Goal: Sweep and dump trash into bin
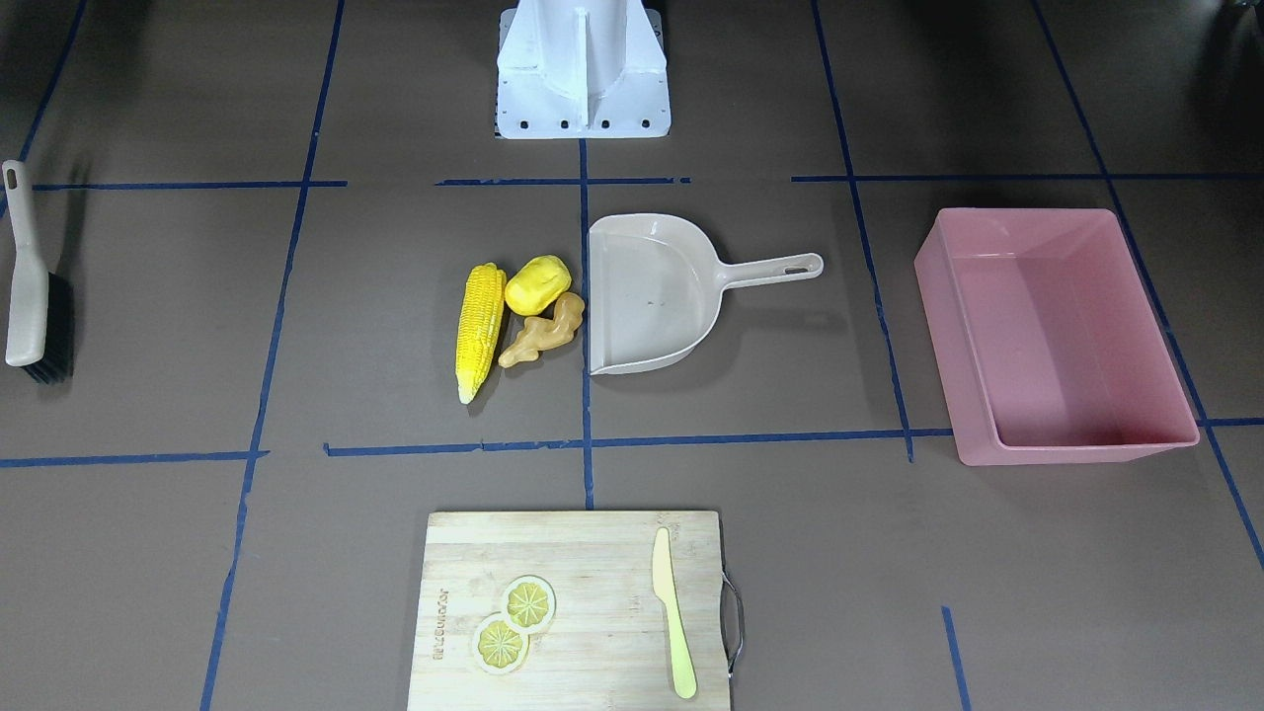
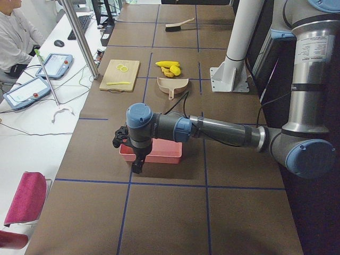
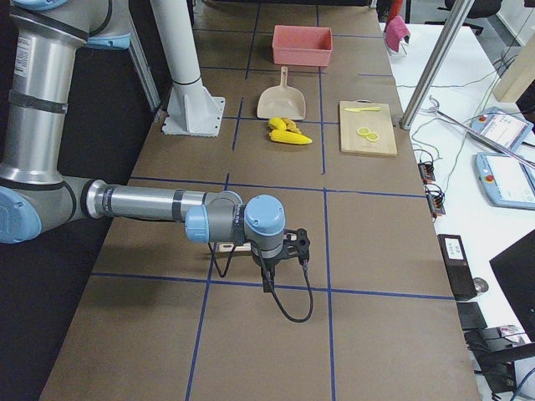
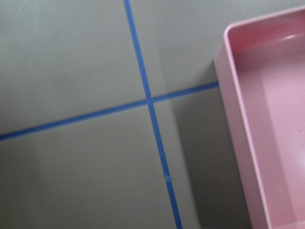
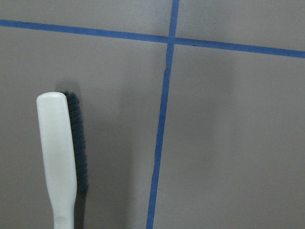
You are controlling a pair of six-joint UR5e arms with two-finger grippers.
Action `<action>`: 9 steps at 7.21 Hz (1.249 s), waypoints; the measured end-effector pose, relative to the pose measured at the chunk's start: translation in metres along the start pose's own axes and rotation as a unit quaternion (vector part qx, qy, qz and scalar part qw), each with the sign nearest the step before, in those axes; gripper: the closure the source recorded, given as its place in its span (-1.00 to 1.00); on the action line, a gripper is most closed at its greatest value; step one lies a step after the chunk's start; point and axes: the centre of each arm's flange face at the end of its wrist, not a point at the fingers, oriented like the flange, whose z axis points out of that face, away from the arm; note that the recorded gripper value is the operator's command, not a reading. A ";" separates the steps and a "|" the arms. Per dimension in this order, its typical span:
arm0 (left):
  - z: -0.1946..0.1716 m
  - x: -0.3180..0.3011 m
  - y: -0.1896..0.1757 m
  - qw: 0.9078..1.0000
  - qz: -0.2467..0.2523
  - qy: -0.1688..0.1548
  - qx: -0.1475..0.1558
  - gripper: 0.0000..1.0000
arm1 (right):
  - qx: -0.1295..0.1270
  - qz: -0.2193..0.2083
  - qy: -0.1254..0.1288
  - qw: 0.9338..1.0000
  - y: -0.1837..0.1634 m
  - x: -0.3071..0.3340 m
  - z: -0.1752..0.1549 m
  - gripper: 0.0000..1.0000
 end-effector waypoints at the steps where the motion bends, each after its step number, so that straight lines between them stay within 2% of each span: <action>1: -0.004 0.003 -0.005 1.000 0.008 -0.001 0.006 -1.00 | 0.001 -0.013 -0.002 1.000 -0.006 -0.017 -0.002 -1.00; 4: -0.007 0.006 -0.009 1.000 0.020 -0.002 0.018 -1.00 | -0.001 -0.003 -0.012 1.000 -0.006 -0.078 0.007 -1.00; 6: -0.006 0.007 -0.009 1.000 0.021 -0.002 0.018 -1.00 | 0.010 0.014 -0.021 1.000 0.020 -0.103 0.035 -0.99; 8: -0.006 0.007 -0.009 1.000 0.022 -0.001 0.018 -1.00 | 0.013 0.015 -0.020 1.000 0.039 -0.106 0.074 -0.97; 9: -0.006 0.008 -0.009 1.000 0.022 -0.001 0.018 -1.00 | 0.015 0.016 -0.015 1.000 0.045 -0.110 0.095 -0.79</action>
